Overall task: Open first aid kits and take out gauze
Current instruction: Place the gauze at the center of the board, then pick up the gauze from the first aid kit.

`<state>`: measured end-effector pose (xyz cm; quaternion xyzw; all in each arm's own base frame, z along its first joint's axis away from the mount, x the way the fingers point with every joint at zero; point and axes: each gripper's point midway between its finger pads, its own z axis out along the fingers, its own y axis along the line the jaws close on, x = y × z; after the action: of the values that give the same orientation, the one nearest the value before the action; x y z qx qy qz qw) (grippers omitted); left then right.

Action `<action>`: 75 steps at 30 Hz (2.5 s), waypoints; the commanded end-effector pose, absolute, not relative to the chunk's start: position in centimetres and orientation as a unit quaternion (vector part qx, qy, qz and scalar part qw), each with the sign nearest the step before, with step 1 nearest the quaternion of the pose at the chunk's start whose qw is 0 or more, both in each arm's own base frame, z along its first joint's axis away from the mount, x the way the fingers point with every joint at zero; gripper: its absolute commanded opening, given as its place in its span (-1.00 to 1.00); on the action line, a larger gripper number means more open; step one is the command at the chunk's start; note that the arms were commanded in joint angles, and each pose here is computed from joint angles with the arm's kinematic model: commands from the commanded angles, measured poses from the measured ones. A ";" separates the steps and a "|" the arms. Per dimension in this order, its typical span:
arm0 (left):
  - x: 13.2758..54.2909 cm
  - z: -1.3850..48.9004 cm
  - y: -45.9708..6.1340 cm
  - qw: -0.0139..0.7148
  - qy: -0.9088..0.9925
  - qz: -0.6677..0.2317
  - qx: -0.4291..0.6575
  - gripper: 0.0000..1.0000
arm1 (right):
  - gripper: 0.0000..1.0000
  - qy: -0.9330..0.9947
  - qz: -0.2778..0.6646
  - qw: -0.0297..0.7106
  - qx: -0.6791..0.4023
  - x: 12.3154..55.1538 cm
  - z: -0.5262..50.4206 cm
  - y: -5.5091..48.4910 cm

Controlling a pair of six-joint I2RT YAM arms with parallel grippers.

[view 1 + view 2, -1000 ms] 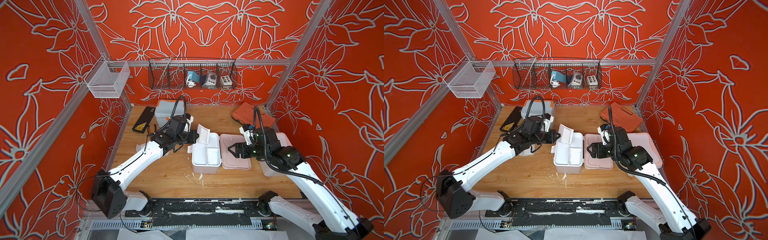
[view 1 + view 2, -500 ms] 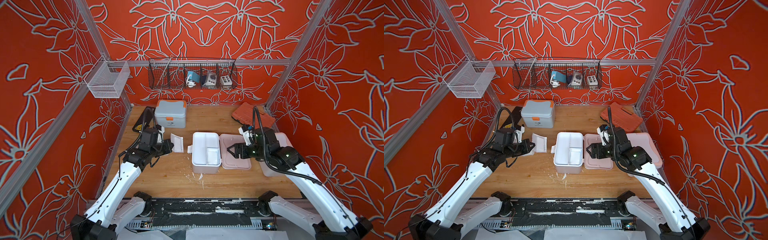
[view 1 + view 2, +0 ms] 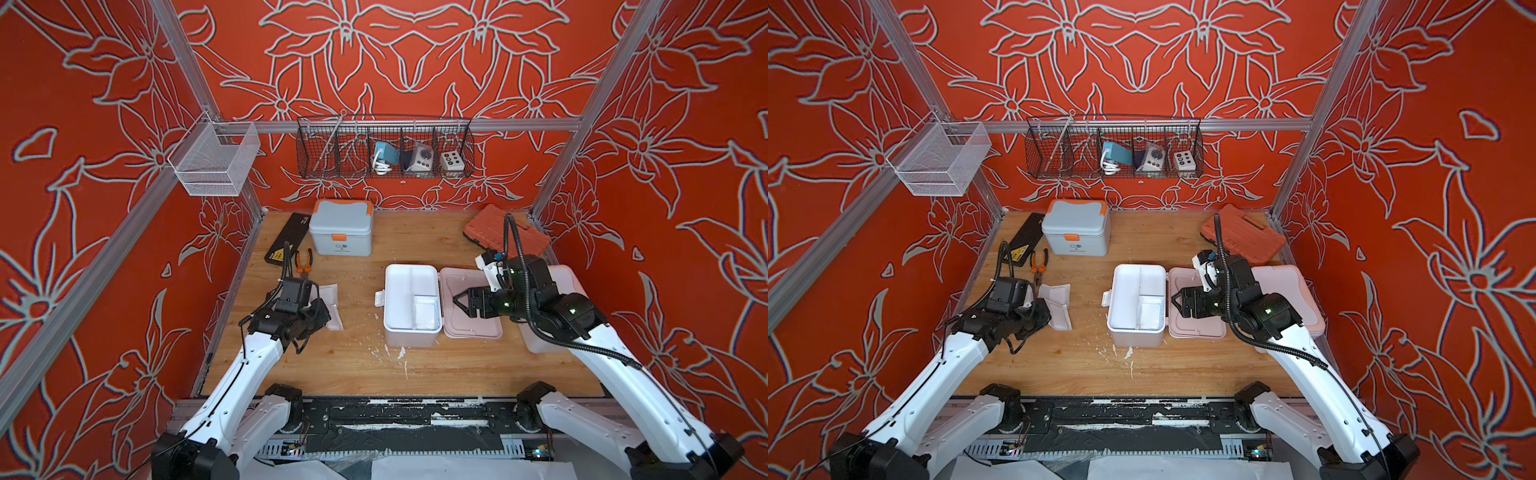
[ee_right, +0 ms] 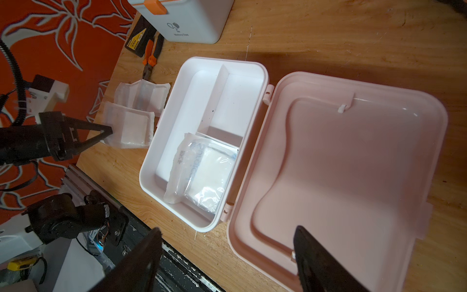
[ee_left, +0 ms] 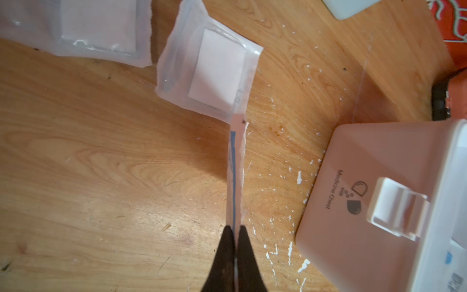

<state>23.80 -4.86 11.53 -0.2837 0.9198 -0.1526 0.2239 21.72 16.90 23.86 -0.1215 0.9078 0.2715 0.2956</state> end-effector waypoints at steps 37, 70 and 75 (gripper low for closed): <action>21.6 5.9 -1.5 0.081 0.945 -0.001 -0.318 -0.96 | 0.64 0.906 0.280 0.289 -0.129 21.7 23.0 17.4; 25.0 23.5 -15.4 0.279 0.932 -0.220 -0.070 0.86 | 0.64 0.912 0.263 0.288 -0.123 22.0 22.9 16.9; 24.1 24.2 -20.4 0.260 0.934 -0.243 -0.012 0.69 | 0.64 0.915 0.258 0.288 -0.118 21.9 22.7 16.7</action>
<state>24.33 -18.19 23.83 -0.0292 0.9345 -0.2276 0.2722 21.92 17.03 22.47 -0.1200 0.9131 0.2679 0.2830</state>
